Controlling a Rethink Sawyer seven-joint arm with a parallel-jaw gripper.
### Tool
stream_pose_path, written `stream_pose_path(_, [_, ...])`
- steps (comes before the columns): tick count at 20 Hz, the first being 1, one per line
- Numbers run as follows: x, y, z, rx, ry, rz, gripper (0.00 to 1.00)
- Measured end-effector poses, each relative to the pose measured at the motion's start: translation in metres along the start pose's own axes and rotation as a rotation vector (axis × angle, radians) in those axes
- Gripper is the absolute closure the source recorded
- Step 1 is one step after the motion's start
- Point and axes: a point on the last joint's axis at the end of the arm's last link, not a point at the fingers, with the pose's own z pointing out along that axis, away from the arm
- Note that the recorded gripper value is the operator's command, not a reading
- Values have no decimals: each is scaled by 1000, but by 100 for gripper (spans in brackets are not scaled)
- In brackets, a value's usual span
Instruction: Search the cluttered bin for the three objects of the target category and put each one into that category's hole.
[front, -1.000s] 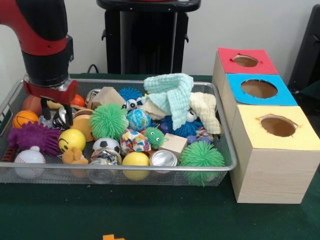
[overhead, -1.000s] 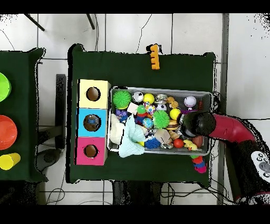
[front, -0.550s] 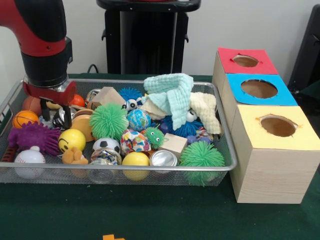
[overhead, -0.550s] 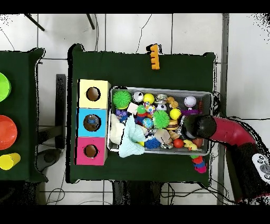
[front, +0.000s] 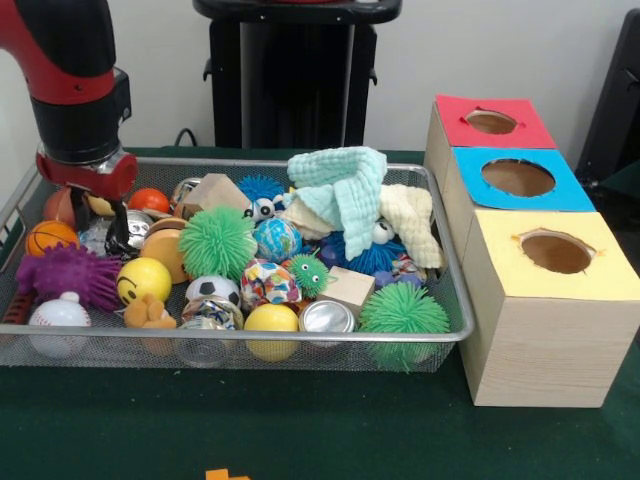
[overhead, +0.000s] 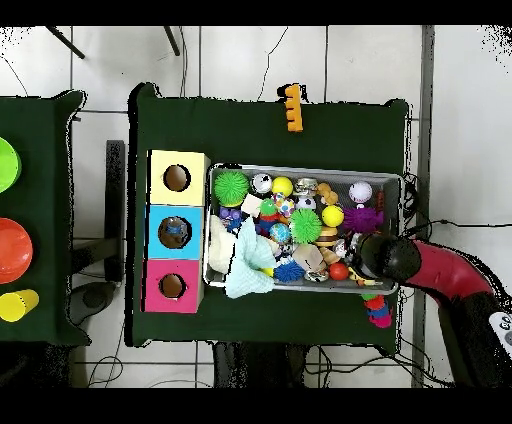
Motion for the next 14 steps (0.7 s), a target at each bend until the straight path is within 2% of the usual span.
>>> stream_pose_path(7, [1,-9,7,-9,-15,19,0])
stream_pose_path(14, [-8,6,19,-9,-20,-4,0])
